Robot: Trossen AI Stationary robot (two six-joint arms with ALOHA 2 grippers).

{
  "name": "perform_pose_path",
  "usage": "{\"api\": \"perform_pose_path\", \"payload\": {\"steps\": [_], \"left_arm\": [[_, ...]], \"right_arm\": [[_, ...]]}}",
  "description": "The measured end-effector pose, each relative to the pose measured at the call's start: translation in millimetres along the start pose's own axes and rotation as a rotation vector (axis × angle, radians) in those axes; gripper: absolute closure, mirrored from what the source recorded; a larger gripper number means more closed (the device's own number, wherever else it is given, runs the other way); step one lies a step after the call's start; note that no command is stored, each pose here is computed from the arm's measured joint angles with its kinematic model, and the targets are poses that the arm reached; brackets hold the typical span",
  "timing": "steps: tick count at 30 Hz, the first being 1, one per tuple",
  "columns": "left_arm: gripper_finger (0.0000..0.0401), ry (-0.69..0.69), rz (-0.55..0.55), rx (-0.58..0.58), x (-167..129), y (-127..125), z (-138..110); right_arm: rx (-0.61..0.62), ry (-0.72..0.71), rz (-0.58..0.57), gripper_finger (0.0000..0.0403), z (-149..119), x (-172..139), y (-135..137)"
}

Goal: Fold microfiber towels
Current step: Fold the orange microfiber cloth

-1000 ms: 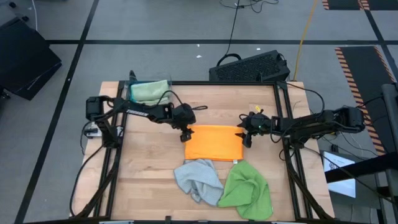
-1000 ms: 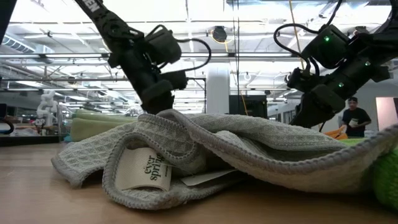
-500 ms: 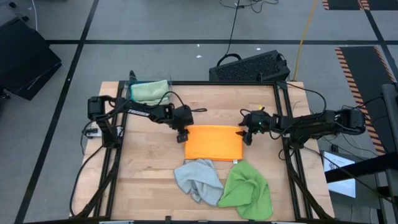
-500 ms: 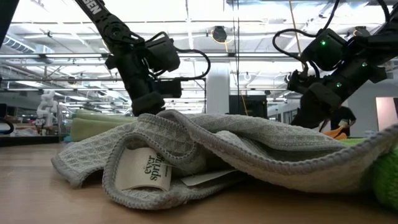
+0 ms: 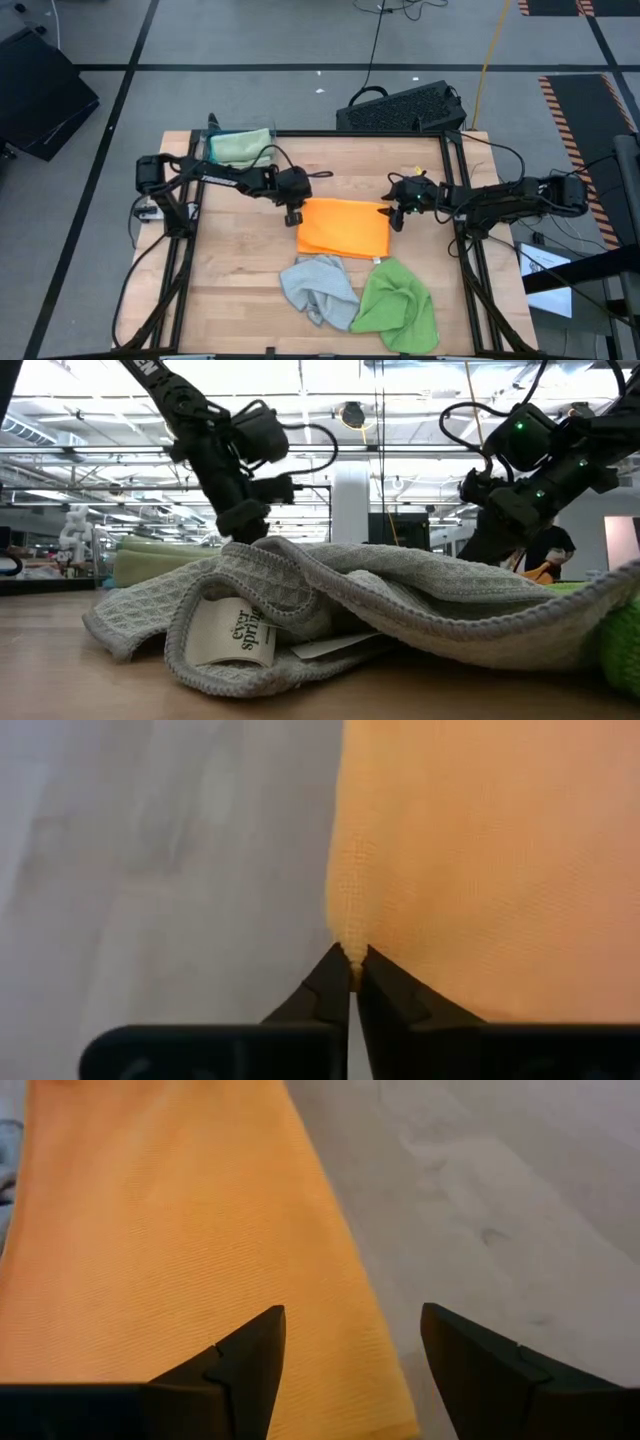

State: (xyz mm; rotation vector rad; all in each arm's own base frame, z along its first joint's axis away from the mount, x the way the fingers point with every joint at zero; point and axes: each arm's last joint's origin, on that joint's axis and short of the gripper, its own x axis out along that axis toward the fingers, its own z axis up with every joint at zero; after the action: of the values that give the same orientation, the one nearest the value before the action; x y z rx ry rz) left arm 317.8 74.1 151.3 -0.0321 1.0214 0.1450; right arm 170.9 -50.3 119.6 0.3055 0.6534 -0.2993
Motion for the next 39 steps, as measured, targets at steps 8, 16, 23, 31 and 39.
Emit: {"api": "perform_pose_path", "payload": {"steps": [8, 16, 23, 31, 39], "left_arm": [[0.0393, -0.047, 0.08, 0.062, -20, -11, 7], [0.0396, -0.034, 0.109, 0.042, -20, -10, 6], [0.0391, -0.027, 0.098, 0.04, -18, -12, 5], [0.039, -0.016, 0.166, 0.043, -18, -10, 5], [0.0394, -0.084, 0.259, 0.047, -26, 7, 12]], "right_arm": [[0.002, 0.03, -0.001, 0.0179, -3, -3, 0], [0.004, 0.08, 0.023, 0.0179, -7, 5, -5], [0.003, 0.098, 0.073, 0.0237, -11, 16, -5], [-0.06, 0.085, 0.074, 0.0389, -12, 23, -6], [-0.154, -0.055, -0.101, 0.0393, 9, 10, -13]]}}
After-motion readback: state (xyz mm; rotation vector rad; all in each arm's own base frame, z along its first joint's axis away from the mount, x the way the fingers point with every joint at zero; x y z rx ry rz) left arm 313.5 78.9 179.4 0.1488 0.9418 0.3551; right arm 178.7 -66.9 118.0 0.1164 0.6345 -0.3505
